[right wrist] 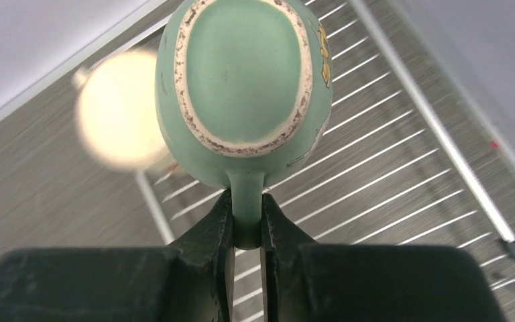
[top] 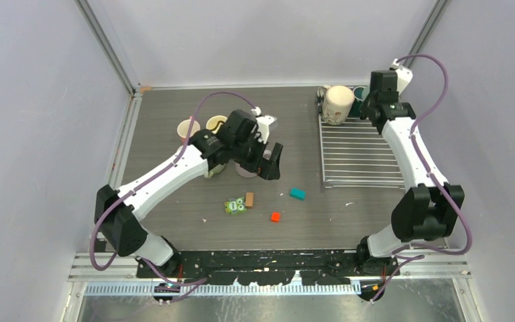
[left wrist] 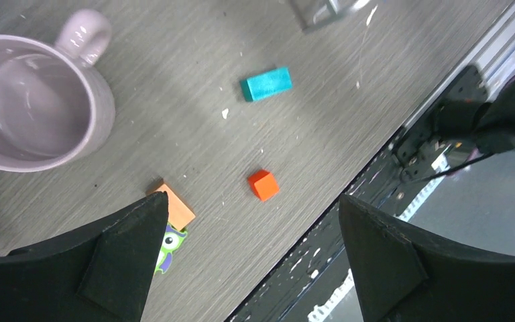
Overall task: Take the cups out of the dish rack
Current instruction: Unload the cup from the dish rack, then place the cup at the center of the board.
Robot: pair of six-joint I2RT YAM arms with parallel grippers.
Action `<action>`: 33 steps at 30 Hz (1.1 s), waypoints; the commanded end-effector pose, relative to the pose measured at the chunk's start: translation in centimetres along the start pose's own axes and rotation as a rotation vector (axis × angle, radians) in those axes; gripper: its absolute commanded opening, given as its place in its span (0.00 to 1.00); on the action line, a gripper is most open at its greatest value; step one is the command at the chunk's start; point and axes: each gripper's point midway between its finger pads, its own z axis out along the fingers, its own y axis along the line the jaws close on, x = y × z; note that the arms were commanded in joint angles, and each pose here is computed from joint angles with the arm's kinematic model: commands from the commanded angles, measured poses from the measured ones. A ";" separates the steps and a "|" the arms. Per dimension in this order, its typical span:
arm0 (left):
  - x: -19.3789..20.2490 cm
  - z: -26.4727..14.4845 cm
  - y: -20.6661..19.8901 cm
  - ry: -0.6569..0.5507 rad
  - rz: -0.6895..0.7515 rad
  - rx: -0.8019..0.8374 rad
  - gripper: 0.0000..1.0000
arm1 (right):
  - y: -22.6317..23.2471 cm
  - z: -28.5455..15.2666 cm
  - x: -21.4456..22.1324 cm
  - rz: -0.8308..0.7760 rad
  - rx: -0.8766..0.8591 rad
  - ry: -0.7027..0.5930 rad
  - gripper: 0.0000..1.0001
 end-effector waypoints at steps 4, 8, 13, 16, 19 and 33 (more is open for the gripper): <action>-6.3 -5.1 0.7 -0.265 -0.177 0.092 1.00 | 5.6 -9.4 0.5 0.062 -0.271 -0.027 0.01; -8.8 -6.8 2.2 -0.376 -0.291 0.140 1.00 | 8.8 -13.2 2.4 0.071 -0.449 0.037 0.01; -12.1 -8.7 4.2 -0.505 -0.433 0.212 1.00 | 12.9 -17.9 4.4 0.058 -0.652 0.119 0.01; -13.6 -9.6 4.8 -0.564 -0.501 0.275 1.00 | 14.9 -20.4 5.0 0.063 -0.774 0.168 0.01; -14.8 -10.0 5.0 -0.615 -0.562 0.354 0.99 | 16.7 -22.4 5.5 0.079 -0.887 0.215 0.01; -19.0 -11.0 4.3 -0.700 -0.652 0.641 0.90 | 22.1 -27.2 7.2 0.145 -1.183 0.388 0.01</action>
